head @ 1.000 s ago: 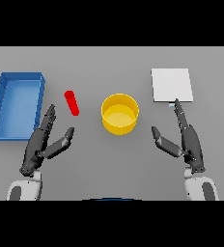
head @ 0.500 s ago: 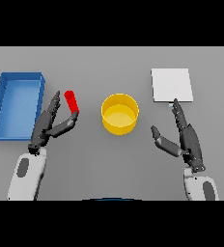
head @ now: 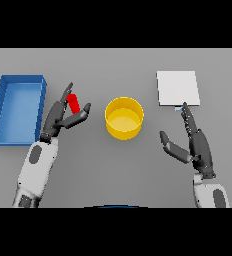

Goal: Pick up the red beaker and tilt it to pour out 1 green nut into yellow bowl. Pick up the yellow bowl and place it on the metallic measuring scale.

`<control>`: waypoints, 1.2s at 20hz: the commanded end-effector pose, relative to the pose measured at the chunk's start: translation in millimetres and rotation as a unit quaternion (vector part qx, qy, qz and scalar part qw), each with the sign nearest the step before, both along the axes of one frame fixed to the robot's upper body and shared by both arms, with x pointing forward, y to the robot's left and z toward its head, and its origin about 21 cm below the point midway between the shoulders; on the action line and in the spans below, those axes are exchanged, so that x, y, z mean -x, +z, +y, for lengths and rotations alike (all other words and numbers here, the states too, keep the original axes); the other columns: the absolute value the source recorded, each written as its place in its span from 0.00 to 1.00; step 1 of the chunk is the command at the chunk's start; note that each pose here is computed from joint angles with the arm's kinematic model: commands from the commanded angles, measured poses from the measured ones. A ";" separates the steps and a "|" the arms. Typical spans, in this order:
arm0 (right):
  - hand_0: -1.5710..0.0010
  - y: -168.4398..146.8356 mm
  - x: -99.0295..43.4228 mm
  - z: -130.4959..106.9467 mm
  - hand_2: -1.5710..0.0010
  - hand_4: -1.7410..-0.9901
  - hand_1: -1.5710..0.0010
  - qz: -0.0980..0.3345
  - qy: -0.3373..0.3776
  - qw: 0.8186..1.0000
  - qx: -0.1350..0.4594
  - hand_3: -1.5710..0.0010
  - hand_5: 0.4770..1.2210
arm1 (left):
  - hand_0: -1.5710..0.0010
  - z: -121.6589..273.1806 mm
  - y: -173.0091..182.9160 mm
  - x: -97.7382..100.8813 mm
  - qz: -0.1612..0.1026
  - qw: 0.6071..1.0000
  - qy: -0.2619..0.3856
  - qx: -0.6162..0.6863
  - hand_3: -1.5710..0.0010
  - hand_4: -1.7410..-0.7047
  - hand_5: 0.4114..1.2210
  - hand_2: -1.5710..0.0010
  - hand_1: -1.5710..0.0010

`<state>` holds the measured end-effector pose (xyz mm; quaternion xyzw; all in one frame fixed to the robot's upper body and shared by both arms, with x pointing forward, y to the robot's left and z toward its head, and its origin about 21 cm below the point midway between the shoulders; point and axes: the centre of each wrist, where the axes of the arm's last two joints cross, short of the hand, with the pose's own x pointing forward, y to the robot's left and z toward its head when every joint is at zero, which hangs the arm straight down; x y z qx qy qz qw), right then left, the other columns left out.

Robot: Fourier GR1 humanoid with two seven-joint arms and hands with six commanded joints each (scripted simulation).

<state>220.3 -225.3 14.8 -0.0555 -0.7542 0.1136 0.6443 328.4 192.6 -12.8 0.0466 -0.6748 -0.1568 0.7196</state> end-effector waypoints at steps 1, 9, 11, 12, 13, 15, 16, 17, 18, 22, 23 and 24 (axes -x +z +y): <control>1.00 0.9 -0.6 -0.3 1.00 0.68 1.00 0.000 0.000 1.000 0.000 1.00 0.21 | 1.00 -0.5 -1.0 -1.6 0.000 1.000 0.000 0.002 1.00 0.52 0.32 1.00 1.00; 1.00 2.8 -1.3 0.3 1.00 0.66 1.00 0.006 -0.007 1.000 0.000 1.00 0.23 | 1.00 -7.4 -12.4 -22.7 -0.020 0.998 0.014 0.059 1.00 0.42 0.38 1.00 1.00; 1.00 0.6 -0.8 -0.9 1.00 0.66 1.00 0.010 -0.009 1.000 -0.001 1.00 0.23 | 0.95 -11.8 -17.6 -26.2 -0.015 0.997 0.022 0.073 0.91 0.36 0.43 0.90 0.94; 1.00 1.2 0.2 1.1 1.00 0.67 1.00 0.005 -0.007 1.000 0.000 1.00 0.23 | 0.87 -11.7 -18.7 -26.2 -0.027 0.996 0.026 0.076 0.84 0.33 0.46 0.82 0.85; 1.00 1.7 -0.8 2.3 1.00 0.67 1.00 0.006 -0.009 1.000 0.003 1.00 0.23 | 0.76 -16.7 -20.3 -26.7 -0.030 0.996 0.035 0.076 0.67 0.32 0.57 0.71 0.74; 1.00 -1.2 1.5 -0.4 1.00 0.67 1.00 0.009 -0.007 1.000 -0.001 1.00 0.23 | 0.52 -20.3 -22.8 -25.9 -0.035 0.997 0.051 0.047 0.44 0.21 0.73 0.46 0.50; 1.00 -1.7 2.4 0.5 1.00 0.67 1.00 0.009 -0.006 1.000 -0.001 1.00 0.23 | 0.42 -24.0 -22.4 -26.3 -0.043 0.998 0.046 0.031 0.37 0.18 0.78 0.37 0.40; 1.00 1.8 2.3 -1.4 1.00 0.67 1.00 0.007 -0.010 1.000 0.000 1.00 0.23 | 0.33 -28.7 -19.6 -28.1 -0.042 0.998 0.041 0.021 0.33 0.15 0.82 0.30 0.32; 1.00 2.0 0.4 -2.6 1.00 0.67 1.00 0.005 -0.010 1.000 0.002 1.00 0.23 | 0.27 -28.3 -19.3 -28.8 -0.042 0.998 0.036 0.017 0.29 0.12 0.86 0.24 0.26; 1.00 -1.0 -1.0 0.6 1.00 0.65 1.00 0.008 -0.003 1.000 -0.013 1.00 0.22 | 0.11 -26.0 -17.6 -31.2 -0.039 0.999 0.034 0.018 0.14 0.19 0.94 0.10 0.11; 1.00 -1.1 -0.8 0.2 1.00 0.65 1.00 0.012 -0.005 1.000 -0.014 1.00 0.22 | 0.09 -25.4 -17.5 -28.9 -0.046 0.998 0.030 0.034 0.11 0.15 0.94 0.08 0.08; 1.00 -0.4 1.4 1.7 1.00 0.66 1.00 0.004 -0.004 1.000 -0.006 1.00 0.22 | 0.07 -23.8 -15.1 -29.4 -0.050 0.997 0.027 0.058 0.09 0.12 0.93 0.06 0.07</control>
